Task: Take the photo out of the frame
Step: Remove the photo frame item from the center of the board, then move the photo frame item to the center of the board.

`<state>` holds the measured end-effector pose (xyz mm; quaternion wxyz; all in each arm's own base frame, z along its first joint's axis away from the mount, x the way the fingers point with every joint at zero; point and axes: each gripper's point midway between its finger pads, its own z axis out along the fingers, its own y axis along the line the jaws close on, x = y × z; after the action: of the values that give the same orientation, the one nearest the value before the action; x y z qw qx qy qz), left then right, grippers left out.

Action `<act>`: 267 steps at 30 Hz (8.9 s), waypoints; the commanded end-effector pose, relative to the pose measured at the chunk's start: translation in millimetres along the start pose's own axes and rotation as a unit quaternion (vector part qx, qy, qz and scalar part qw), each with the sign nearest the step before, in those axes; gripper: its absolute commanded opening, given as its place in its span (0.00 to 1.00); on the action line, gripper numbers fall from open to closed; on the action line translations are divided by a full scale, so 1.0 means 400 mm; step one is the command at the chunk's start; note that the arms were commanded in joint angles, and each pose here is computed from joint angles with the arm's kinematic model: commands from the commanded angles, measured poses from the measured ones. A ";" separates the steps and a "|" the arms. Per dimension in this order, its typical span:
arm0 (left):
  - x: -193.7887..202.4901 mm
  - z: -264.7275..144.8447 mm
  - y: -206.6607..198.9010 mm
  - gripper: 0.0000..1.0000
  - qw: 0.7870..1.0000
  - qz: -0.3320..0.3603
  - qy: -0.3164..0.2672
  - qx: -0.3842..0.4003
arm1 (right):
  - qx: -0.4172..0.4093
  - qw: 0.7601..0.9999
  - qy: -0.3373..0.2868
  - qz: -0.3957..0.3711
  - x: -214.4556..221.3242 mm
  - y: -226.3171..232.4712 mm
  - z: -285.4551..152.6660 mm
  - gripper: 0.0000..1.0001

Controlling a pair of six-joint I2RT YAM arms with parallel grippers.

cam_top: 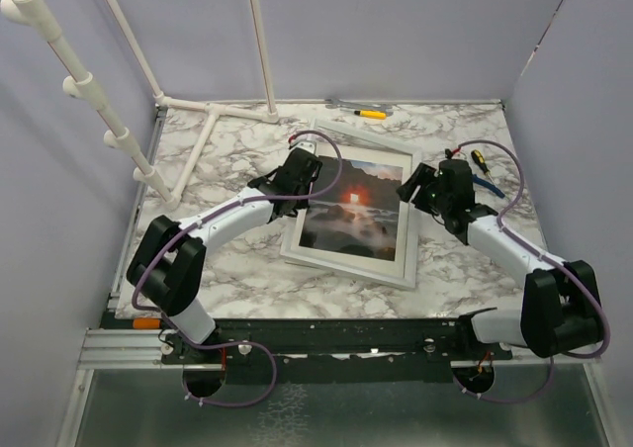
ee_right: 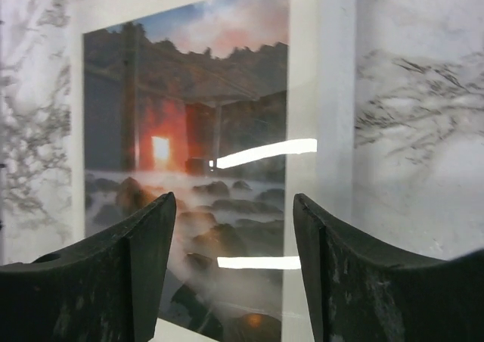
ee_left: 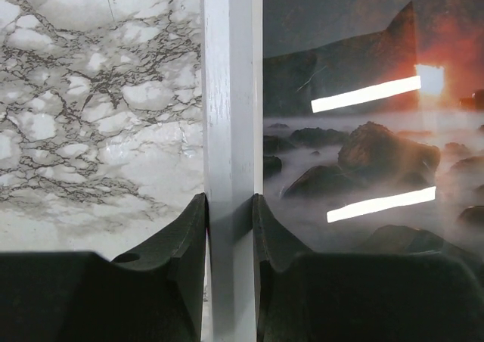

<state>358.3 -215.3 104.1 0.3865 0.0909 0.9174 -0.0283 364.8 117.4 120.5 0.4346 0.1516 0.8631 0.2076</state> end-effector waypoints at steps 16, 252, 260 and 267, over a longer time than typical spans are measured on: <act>-0.126 -0.094 -0.108 0.00 0.989 -0.049 -0.062 0.121 | 0.162 0.984 0.064 0.049 0.177 -0.239 -0.017 0.68; -0.011 -0.161 -0.262 0.46 0.966 -0.026 -0.116 0.231 | 0.001 0.974 0.197 0.112 0.387 -0.067 -0.180 0.71; -0.007 -0.161 -0.269 0.46 0.965 -0.023 -0.113 0.236 | -0.022 0.976 0.177 0.125 0.361 -0.043 -0.194 0.69; -0.008 -0.165 -0.278 0.46 0.963 -0.019 -0.116 0.242 | -0.039 0.978 0.167 0.122 0.345 -0.026 -0.204 0.68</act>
<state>296.9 -309.5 146.5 0.4525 0.1465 0.8425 -0.2529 218.2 144.3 56.1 0.2597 0.2069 0.8973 0.2909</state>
